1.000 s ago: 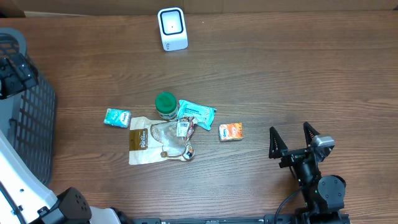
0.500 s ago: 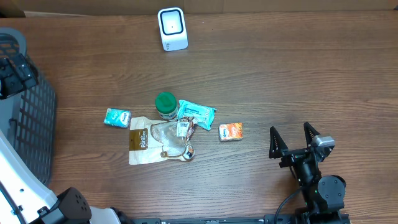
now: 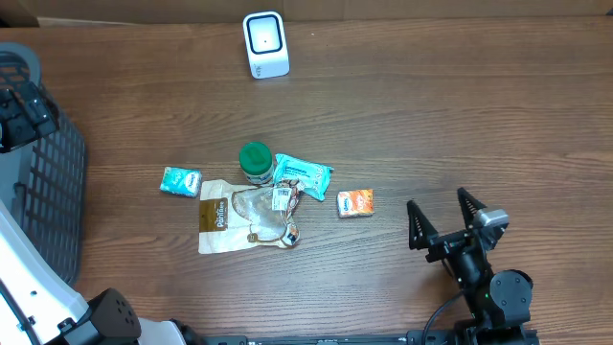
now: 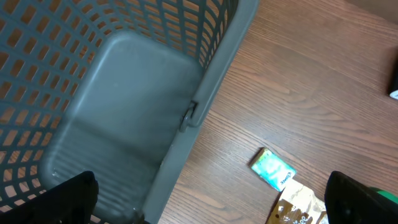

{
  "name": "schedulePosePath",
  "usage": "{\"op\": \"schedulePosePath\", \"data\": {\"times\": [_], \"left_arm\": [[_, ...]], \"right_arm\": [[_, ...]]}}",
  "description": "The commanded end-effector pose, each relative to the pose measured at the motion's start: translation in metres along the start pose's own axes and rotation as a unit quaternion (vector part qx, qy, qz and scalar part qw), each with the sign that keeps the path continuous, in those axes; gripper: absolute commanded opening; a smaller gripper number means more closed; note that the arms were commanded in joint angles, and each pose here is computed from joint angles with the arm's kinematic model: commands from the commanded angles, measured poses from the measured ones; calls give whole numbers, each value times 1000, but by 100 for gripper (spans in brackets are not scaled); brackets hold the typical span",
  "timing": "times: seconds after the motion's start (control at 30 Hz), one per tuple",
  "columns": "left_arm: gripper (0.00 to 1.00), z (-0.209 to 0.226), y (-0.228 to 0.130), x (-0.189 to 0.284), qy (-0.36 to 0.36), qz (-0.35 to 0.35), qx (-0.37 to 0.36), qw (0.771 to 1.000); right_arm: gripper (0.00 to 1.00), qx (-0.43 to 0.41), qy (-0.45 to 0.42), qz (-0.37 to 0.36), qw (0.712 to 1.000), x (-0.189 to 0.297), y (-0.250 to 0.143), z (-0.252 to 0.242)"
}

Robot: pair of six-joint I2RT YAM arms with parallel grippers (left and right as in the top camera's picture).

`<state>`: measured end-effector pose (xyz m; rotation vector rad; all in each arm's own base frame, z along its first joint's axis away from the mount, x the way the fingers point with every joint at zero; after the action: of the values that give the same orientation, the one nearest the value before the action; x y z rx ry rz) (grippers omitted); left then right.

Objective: Scan the item barcode
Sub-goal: 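Raise the right gripper and reach toward the orange tissue pack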

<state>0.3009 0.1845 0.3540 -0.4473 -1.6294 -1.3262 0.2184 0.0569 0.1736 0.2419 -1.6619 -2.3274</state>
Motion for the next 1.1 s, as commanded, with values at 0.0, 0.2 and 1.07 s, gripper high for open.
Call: {"op": "schedulePosePath", "data": {"times": [0.0, 0.2, 1.07], "left_arm": [[100, 2, 2, 0, 3, -2, -5, 1000], [99, 1, 2, 0, 3, -2, -5, 1000], [100, 2, 2, 0, 3, -2, -5, 1000]], "right_arm": [[100, -17, 48, 10, 999, 4, 13, 21], [100, -38, 48, 100, 993, -5, 51, 42], [39, -268, 43, 559, 783, -118, -63, 92]]}}
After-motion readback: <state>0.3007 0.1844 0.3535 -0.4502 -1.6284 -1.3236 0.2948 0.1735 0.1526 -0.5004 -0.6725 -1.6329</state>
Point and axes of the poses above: each gripper's point midway between its finger pads, its own x axis back along the fingers, its own z axis along the line the jaws close on, y = z × x, the point moved 2 cm from there along x, back along the fingers, and after that the axes turned 5 degrees about -x, right-handed, at the moved point
